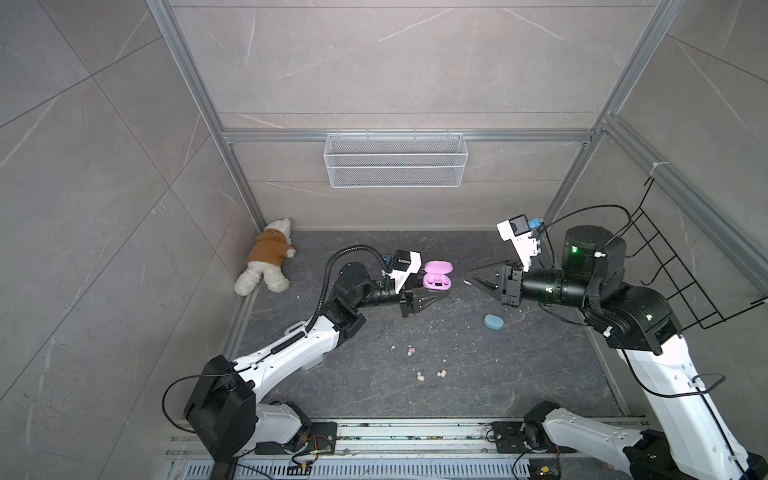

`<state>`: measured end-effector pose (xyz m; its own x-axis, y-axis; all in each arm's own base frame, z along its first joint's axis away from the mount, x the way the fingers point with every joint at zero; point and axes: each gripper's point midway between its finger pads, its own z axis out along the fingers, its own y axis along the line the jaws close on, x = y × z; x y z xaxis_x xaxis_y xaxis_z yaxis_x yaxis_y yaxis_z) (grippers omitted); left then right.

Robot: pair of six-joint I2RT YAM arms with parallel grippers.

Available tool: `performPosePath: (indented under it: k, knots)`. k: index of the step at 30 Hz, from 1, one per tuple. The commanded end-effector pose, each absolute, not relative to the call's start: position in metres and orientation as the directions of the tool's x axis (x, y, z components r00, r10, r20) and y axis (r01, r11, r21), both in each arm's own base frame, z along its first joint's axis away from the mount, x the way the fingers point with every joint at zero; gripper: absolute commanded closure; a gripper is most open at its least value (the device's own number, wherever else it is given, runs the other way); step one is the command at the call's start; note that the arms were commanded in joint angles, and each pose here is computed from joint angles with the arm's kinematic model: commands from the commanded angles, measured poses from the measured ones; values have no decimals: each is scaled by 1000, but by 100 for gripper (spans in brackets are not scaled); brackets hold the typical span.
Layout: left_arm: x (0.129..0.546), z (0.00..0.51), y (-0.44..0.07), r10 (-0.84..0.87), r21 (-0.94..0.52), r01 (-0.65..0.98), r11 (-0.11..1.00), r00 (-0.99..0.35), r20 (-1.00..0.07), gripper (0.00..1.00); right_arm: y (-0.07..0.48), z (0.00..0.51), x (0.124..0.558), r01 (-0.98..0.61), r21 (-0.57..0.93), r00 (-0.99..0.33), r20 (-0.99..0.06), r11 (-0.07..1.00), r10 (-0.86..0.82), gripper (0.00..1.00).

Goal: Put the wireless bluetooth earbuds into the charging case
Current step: 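Lift the pink earbud and carry it toward the open pink case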

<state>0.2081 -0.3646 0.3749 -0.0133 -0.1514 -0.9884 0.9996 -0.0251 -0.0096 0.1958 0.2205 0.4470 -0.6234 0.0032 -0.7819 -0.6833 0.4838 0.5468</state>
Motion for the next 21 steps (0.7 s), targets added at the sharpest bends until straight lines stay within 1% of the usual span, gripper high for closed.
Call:
performPosePath:
  k: [1, 7, 15, 21]
  knots:
    - [198, 406, -366, -230, 52, 994, -100, 27, -973, 95, 227, 445, 181, -727, 555, -625, -778, 404, -55, 88]
    - [196, 410, -369, -242, 54, 988, -142, 18, -970, 95, 233, 432, 194, -718, 558, -637, -768, 416, -70, 88]
    - [188, 408, -370, -222, 66, 987, -148, 32, -974, 95, 238, 424, 207, -704, 566, -649, -758, 430, -65, 88]
    - [183, 411, -368, -225, 81, 985, -152, 45, -973, 95, 235, 418, 213, -685, 556, -654, -754, 471, -61, 88]
